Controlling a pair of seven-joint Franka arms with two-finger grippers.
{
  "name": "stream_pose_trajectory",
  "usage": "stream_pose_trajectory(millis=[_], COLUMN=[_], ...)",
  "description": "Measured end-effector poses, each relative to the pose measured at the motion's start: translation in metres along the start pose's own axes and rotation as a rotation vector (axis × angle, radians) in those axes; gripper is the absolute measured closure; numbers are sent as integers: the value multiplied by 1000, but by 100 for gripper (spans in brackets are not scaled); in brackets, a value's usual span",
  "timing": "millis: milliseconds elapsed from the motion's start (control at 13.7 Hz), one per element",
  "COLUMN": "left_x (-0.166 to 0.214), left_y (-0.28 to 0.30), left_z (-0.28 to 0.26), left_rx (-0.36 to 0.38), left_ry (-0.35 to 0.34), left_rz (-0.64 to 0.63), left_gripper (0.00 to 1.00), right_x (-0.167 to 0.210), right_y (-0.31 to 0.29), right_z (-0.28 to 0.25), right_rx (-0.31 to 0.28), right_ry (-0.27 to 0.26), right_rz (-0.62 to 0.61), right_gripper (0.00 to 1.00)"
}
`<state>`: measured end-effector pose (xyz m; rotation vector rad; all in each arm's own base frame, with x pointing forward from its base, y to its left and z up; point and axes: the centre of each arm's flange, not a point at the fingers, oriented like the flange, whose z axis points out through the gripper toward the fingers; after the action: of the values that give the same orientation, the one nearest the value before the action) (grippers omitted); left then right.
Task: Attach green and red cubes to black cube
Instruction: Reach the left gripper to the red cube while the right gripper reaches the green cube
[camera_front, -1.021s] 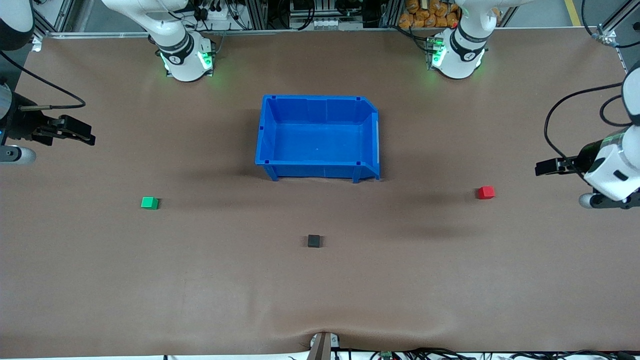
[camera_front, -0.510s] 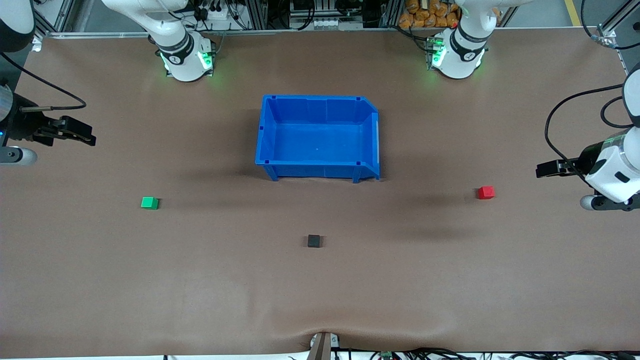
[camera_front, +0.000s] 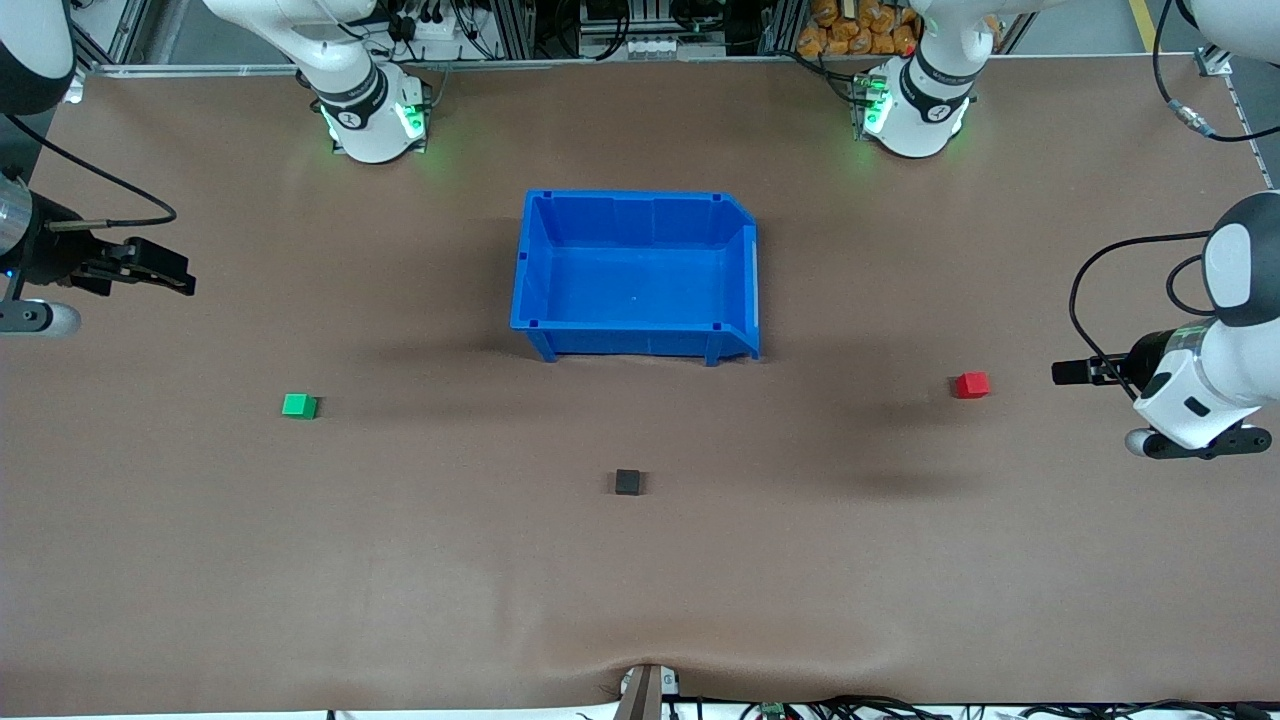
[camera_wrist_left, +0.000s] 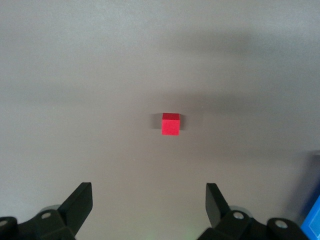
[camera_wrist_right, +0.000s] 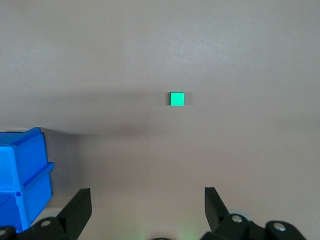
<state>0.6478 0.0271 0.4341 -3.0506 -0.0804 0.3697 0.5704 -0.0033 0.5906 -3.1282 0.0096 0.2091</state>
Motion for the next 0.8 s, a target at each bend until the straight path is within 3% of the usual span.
stream_pose_trajectory(millis=[292, 583, 802], left_x=[34, 47, 51], left_y=[13, 22, 21], left_z=[61, 97, 119], left_rx=[22, 24, 24], left_ry=[-16, -49, -83], left_rz=[26, 38, 37], left_gripper=[0, 0, 0], right_x=[8, 41, 68], right_y=[0, -7, -10], right_z=[9, 37, 73], right_rx=[0, -2, -4], right_ry=[-4, 51, 57], right_rz=[0, -12, -14], right_gripper=[0, 0, 0])
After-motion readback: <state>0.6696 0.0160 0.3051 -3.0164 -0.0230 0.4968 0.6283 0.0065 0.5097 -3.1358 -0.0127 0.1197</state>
